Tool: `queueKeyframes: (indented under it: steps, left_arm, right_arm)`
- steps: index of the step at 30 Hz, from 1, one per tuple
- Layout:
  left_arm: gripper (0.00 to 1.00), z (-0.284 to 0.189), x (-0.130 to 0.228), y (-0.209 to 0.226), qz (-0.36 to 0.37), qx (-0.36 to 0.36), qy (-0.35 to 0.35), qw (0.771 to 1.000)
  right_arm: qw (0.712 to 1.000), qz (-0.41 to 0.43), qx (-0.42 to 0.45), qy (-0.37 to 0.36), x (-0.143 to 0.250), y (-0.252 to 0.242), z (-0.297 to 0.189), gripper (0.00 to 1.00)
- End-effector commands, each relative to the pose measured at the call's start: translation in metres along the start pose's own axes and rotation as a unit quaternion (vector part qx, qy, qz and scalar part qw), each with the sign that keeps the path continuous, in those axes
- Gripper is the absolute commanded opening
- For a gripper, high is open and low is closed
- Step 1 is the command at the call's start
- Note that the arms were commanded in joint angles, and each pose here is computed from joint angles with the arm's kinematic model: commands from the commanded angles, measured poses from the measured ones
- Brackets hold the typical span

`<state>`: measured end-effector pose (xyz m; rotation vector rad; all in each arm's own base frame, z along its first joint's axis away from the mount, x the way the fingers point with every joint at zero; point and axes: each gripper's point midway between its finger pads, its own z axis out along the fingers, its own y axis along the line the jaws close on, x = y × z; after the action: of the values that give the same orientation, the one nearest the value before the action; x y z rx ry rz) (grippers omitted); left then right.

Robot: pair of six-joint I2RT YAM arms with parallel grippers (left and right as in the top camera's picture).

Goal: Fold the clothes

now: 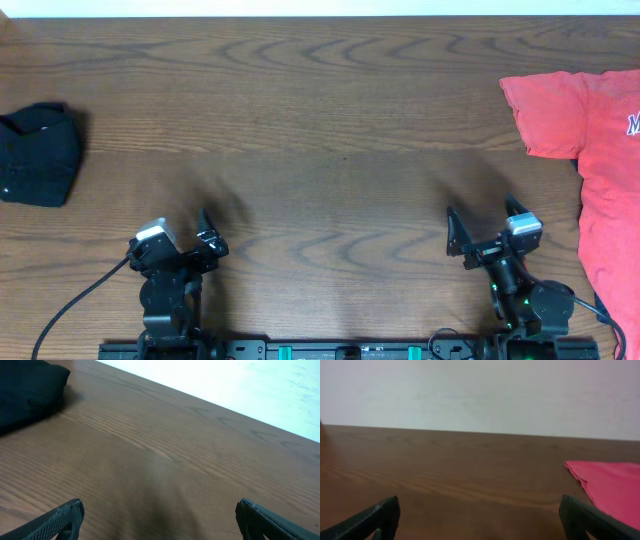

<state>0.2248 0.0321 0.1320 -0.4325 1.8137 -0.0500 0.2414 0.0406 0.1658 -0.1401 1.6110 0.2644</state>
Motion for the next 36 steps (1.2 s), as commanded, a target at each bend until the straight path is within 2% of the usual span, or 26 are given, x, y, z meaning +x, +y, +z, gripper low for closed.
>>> queueKeyframes:
  steps: [1, 36]
  left_arm:
    - [0.98, 0.0029, 0.0086, 0.0057, 0.000, -0.011, 0.007, 1.000]
    - [0.98, 0.0029, 0.0086, 0.0057, 0.000, -0.011, 0.007, 1.000]
  right_arm:
    - [1.000, 0.007, -0.006, 0.002, 0.0021, 0.0010, -0.0007, 0.99]
    - [1.000, 0.002, -0.007, 0.003, 0.0025, 0.0019, -0.0005, 0.99]
